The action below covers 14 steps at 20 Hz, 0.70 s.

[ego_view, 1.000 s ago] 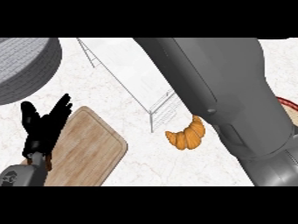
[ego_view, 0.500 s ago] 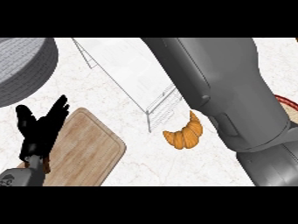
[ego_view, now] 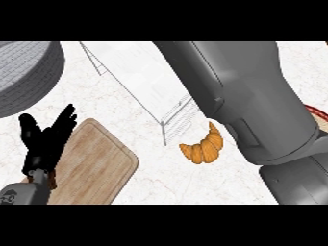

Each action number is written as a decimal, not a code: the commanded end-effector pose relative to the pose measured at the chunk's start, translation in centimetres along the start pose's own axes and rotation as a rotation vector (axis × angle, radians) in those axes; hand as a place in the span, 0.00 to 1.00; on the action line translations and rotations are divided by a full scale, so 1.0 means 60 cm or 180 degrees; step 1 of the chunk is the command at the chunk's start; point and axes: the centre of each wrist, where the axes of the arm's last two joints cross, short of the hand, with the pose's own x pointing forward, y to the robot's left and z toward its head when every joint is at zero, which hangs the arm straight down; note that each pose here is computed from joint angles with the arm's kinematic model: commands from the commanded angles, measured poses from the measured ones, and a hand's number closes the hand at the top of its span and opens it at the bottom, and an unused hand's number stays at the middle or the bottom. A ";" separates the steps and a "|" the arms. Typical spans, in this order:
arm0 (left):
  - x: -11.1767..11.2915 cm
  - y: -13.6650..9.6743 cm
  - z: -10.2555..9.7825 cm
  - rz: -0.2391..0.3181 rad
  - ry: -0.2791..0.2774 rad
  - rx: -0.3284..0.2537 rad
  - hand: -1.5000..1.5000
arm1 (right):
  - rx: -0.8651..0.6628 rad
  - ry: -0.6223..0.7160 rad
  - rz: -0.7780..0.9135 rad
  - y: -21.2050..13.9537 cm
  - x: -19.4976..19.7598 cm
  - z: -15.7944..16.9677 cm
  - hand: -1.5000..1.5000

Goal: Pick the lemon from the placemat and place it in the tiered shelf

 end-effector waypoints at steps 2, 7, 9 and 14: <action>-0.024 0.010 -0.006 0.0054 0.0219 -0.0016 0.50 | 0.0077 0.0426 0.0105 0.016 0.000 0.003 1.00; -0.013 0.007 0.000 0.0061 0.0181 -0.0016 0.50 | -0.0290 0.0649 -0.0927 -0.015 0.002 -0.003 0.00; -0.041 0.007 0.016 0.0048 0.0259 -0.0010 0.50 | -0.0353 0.0710 -0.1053 -0.024 -0.002 -0.012 0.00; -0.034 0.007 0.009 0.0117 0.0194 0.0051 0.50 | -0.0411 0.0689 -0.1667 -0.050 -0.002 -0.012 0.00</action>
